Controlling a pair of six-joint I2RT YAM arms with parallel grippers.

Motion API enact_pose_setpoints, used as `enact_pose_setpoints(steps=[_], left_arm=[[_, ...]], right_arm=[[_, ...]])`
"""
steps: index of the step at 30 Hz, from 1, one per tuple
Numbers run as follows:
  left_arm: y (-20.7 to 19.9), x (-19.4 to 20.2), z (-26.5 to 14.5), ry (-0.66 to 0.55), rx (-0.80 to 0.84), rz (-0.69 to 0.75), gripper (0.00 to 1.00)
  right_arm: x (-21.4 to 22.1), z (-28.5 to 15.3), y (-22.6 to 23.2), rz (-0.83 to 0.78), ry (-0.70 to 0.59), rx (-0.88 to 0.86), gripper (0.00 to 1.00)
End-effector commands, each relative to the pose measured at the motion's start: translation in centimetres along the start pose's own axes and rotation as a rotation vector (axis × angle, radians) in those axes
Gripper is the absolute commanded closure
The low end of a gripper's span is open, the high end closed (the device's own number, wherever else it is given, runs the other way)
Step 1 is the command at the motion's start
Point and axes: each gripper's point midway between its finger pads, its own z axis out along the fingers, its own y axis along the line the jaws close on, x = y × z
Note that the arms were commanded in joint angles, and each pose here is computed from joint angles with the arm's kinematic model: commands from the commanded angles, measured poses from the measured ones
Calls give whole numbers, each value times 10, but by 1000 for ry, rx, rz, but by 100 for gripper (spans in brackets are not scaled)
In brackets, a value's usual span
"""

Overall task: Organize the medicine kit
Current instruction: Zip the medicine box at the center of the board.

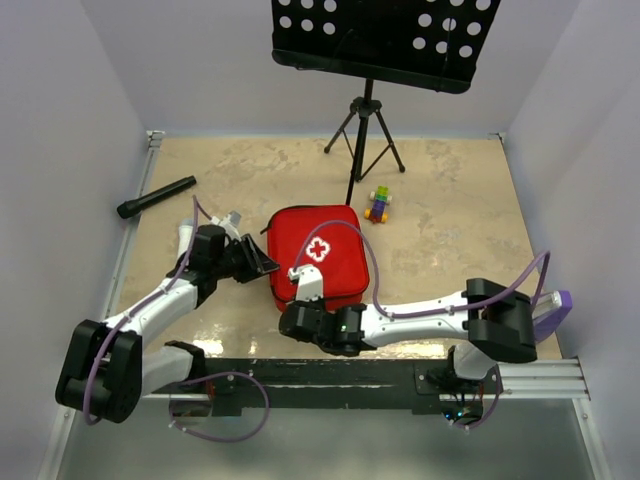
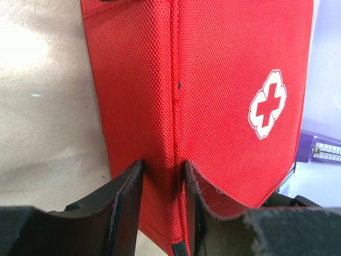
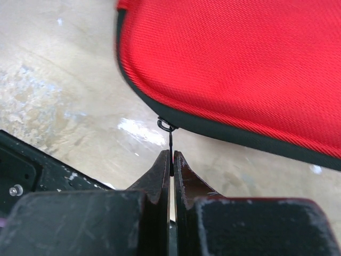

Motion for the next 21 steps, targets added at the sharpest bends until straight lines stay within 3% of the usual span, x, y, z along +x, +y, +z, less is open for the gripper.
enact_pose_setpoints(steps=[1, 12, 17, 19, 21], left_arm=[[41, -22, 7, -96, -204, 32, 100], [39, -51, 4, -122, -235, 80, 100], [37, -70, -1, -148, -254, 92, 100], [33, -74, -8, -132, -277, 107, 88], [25, -77, -19, -138, -276, 129, 63]], right_arm=[[50, -20, -46, 28, 149, 99, 100], [52, -60, -83, 281, 141, 76, 100], [49, -56, -60, 173, 152, -19, 100], [42, -48, -47, 104, 148, -19, 100], [36, -37, -31, 41, 140, -25, 100]])
